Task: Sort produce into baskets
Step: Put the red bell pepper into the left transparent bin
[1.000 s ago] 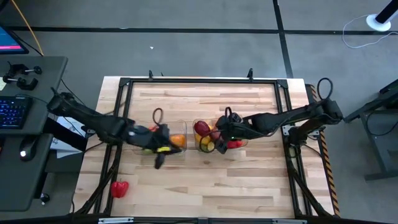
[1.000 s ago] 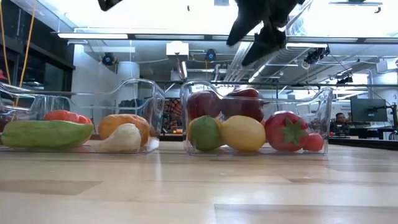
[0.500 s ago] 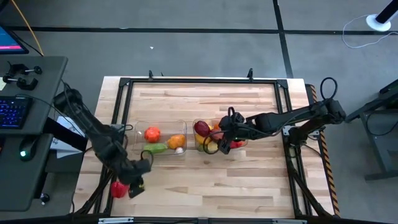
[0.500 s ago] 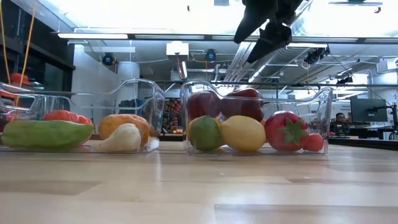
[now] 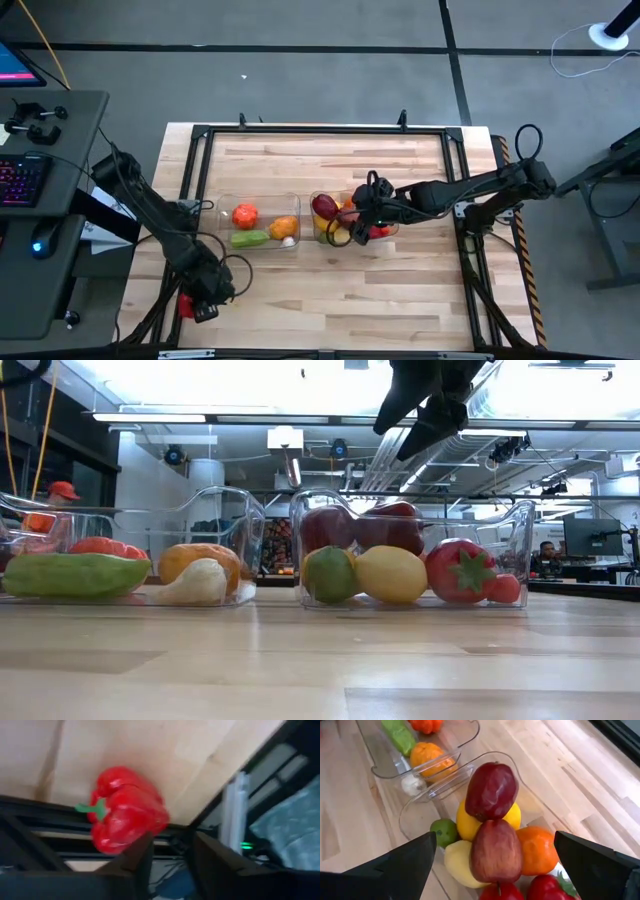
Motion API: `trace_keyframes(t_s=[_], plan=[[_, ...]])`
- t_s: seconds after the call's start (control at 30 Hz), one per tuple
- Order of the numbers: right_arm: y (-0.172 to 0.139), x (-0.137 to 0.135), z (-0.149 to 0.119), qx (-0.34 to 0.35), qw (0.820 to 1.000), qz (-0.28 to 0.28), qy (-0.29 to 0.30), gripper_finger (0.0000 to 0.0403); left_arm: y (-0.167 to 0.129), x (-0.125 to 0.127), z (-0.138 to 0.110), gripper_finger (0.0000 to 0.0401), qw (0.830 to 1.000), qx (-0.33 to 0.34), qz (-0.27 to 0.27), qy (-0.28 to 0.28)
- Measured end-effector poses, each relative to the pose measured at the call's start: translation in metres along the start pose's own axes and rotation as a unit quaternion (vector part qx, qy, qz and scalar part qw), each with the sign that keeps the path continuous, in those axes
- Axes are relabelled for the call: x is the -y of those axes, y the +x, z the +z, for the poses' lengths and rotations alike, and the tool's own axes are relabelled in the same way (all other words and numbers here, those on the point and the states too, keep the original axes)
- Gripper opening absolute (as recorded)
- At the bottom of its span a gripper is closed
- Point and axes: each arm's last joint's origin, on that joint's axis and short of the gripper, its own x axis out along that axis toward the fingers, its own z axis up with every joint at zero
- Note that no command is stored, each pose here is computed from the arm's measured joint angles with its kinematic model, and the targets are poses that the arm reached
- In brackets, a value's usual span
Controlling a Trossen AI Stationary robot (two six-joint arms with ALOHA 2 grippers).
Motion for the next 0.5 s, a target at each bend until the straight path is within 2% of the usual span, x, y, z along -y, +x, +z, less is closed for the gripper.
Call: trace_keyframes(t_s=[0.1,0.17,0.37,0.5], plan=[[0.0,0.001,0.0,0.006,1.0,-0.01,0.004,0.0397,0.007,-0.001,0.001,0.0047,1.0,-0.017,0.023,0.014],[0.0,0.001,0.0,0.006,1.0,-0.01,0.004,0.0397,0.008,0.0,0.001,0.0015,0.999,-0.019,0.028,0.021],[0.0,0.001,0.0,0.006,1.0,-0.01,0.004,0.0397,0.011,0.002,-0.006,0.0002,0.998,-0.032,0.04,0.025],[0.0,0.001,0.0,0.006,1.0,-0.01,0.0,0.0397,0.015,-0.003,-0.017,0.0,0.995,-0.061,0.073,0.026]])
